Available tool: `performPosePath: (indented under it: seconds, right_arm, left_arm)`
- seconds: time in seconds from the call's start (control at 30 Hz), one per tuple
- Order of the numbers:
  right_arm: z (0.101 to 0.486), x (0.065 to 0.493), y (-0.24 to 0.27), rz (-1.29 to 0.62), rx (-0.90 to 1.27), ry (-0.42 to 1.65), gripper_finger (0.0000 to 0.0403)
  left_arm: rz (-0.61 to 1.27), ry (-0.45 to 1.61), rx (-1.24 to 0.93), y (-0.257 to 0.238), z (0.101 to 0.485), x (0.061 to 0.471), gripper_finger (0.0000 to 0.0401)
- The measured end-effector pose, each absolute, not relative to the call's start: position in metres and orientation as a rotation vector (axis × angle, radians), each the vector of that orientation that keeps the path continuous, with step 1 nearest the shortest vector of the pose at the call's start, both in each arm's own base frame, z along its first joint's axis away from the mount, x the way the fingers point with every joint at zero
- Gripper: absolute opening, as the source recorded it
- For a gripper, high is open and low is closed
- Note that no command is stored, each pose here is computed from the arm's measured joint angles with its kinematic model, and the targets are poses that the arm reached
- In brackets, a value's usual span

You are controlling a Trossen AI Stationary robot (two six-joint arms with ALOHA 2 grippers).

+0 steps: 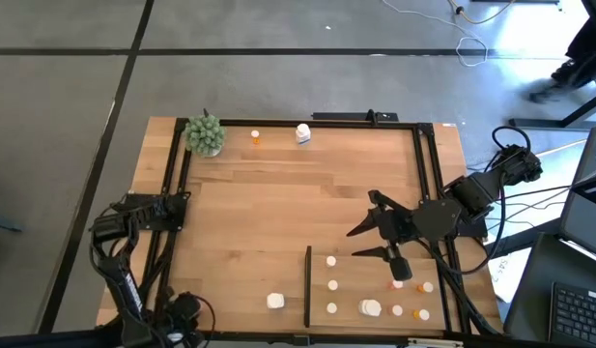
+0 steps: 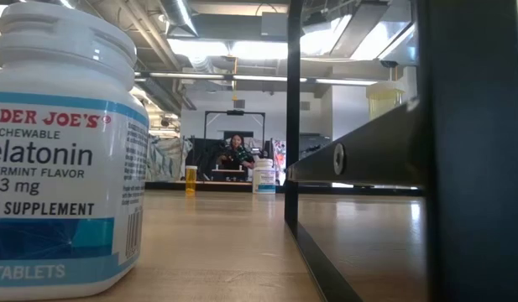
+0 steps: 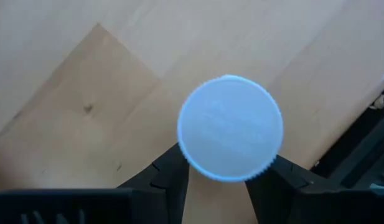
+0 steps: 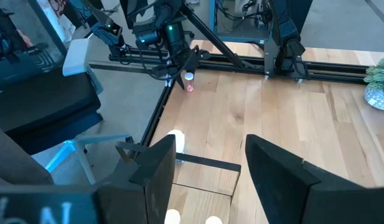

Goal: Pick and place medicine bottles onto shelf by color
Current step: Put the pink pill bottle on the shelf aligned with the other pink pill bottles

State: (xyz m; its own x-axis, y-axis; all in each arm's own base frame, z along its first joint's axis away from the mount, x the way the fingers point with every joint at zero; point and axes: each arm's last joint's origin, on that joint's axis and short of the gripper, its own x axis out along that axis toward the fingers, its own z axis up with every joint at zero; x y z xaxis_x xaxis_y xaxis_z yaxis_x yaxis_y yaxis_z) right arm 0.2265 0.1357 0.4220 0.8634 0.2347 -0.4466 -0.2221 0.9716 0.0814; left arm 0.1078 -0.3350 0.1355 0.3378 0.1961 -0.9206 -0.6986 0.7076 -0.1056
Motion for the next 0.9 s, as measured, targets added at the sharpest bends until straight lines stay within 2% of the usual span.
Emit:
performPosePath:
  seconds: [0.6,0.9]
  right_arm:
    - [0.423,0.229,0.131,0.177,0.025,0.453,0.0197]
    - [0.423,0.231,0.128,0.162,0.031,0.453,0.0197]
  left_arm:
    - [0.640,0.973,-0.464,-0.325,0.134,0.117,0.0137]
    - [0.630,1.012,-0.488,-0.329,0.133,0.113,0.0137]
